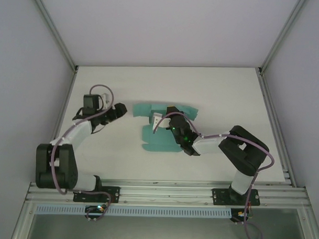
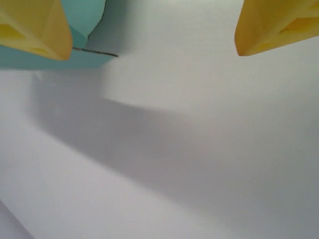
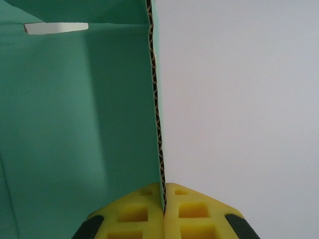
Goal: Assemble paper box
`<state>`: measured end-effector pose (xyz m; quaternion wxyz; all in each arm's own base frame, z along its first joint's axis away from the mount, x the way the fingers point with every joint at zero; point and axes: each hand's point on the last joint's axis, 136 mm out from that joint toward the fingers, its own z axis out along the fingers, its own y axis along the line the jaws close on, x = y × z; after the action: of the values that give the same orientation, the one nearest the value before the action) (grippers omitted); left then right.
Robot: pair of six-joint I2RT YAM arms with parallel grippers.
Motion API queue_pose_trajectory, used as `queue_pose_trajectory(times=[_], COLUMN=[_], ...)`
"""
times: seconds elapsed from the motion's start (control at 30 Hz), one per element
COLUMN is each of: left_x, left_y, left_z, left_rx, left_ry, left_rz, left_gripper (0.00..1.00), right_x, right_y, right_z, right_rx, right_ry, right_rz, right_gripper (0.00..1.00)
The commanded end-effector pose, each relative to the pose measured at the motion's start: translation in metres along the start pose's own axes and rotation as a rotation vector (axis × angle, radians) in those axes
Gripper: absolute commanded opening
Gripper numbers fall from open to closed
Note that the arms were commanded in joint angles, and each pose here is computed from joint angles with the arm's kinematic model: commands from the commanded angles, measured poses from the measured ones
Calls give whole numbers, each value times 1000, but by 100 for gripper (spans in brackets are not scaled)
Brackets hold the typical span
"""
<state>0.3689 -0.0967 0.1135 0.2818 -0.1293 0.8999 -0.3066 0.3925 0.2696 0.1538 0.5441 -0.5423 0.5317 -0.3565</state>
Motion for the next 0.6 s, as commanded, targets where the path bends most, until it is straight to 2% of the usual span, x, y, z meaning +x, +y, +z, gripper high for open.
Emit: queue_pose_trajectory(times=[0.0, 0.23, 0.4, 0.57], left_x=[-14, -3, 28, 63], left_y=[2, -20, -58, -84], left_z=[21, 62, 63, 53], left_rx=[40, 199, 343, 432], left_ry=[32, 160, 230, 269], left_rz=[17, 108, 260, 403], left_gripper=[80, 64, 55, 53], right_x=[-1, 1, 1, 3], right_y=[2, 6, 4, 7], right_z=[8, 13, 13, 13], right_rx=[27, 25, 18, 2], right_ry=[-3, 15, 20, 26], right_rz=[0, 7, 18, 7], right_gripper=[0, 0, 0, 0])
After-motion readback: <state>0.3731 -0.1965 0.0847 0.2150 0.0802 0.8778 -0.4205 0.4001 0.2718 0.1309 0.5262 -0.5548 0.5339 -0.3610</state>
